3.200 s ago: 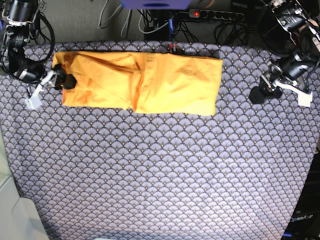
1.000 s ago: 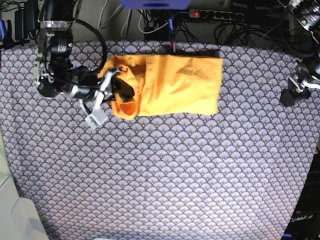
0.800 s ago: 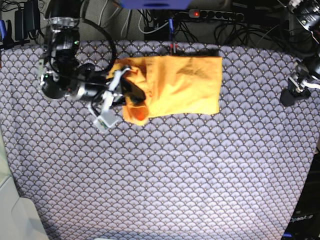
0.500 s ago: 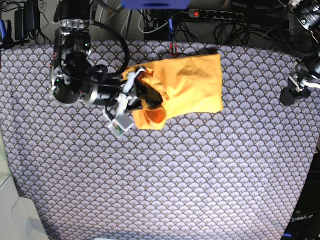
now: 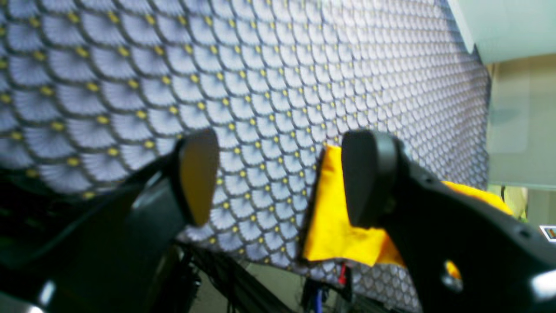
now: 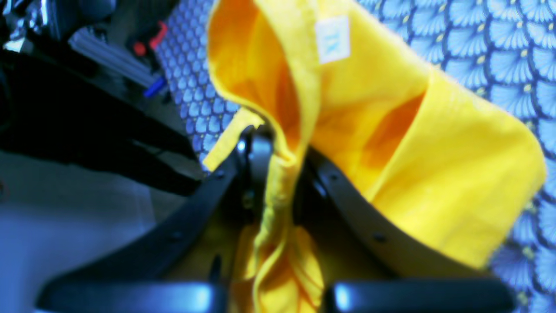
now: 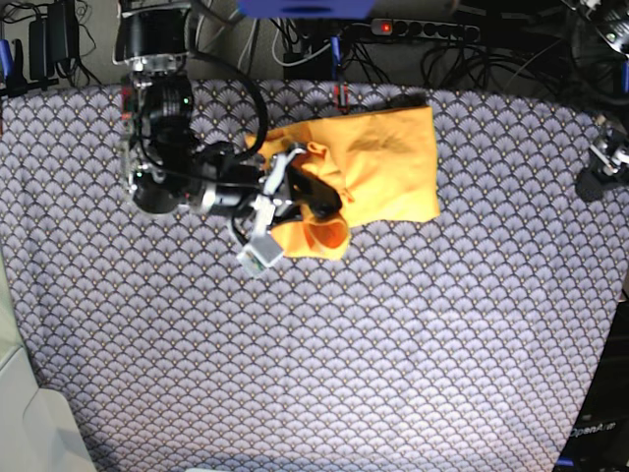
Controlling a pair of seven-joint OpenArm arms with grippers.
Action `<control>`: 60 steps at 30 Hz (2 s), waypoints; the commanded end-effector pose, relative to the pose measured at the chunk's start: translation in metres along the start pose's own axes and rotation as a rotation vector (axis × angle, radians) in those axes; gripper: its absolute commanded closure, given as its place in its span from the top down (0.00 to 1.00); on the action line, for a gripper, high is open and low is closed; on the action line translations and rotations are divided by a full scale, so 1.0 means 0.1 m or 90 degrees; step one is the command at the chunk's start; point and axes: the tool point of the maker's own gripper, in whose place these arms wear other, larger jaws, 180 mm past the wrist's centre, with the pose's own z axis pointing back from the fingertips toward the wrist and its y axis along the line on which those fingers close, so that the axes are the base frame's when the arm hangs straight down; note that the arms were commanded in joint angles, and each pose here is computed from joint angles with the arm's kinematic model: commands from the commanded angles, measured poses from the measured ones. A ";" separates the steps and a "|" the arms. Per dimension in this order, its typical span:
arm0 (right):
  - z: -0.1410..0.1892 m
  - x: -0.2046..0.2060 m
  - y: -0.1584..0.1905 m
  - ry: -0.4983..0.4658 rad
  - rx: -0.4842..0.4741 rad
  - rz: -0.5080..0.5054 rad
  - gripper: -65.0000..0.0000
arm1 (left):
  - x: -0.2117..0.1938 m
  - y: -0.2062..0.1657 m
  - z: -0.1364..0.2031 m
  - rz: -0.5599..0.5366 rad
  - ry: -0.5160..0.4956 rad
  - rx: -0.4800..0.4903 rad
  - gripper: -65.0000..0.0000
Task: Fold the T-shirt properly
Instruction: 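Lift the strip end with the right gripper and fold it over the middle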
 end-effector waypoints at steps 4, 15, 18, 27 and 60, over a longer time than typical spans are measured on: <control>-0.15 0.29 0.18 -0.049 0.053 0.023 0.00 | 0.13 0.09 0.04 -0.003 -0.012 0.006 0.67; -0.42 0.50 0.51 -0.072 0.123 0.058 0.00 | 0.15 0.23 0.01 0.015 0.000 0.017 0.67; -0.49 0.43 0.54 -0.064 0.137 0.049 0.00 | 0.15 0.23 0.01 0.016 0.000 0.017 0.67; -0.73 0.25 0.52 -0.033 0.161 0.005 0.00 | 0.16 0.22 0.01 0.016 -0.001 0.015 0.67; -1.01 0.23 0.75 0.003 0.213 0.022 0.52 | 0.12 0.21 -0.01 0.020 0.004 0.012 0.67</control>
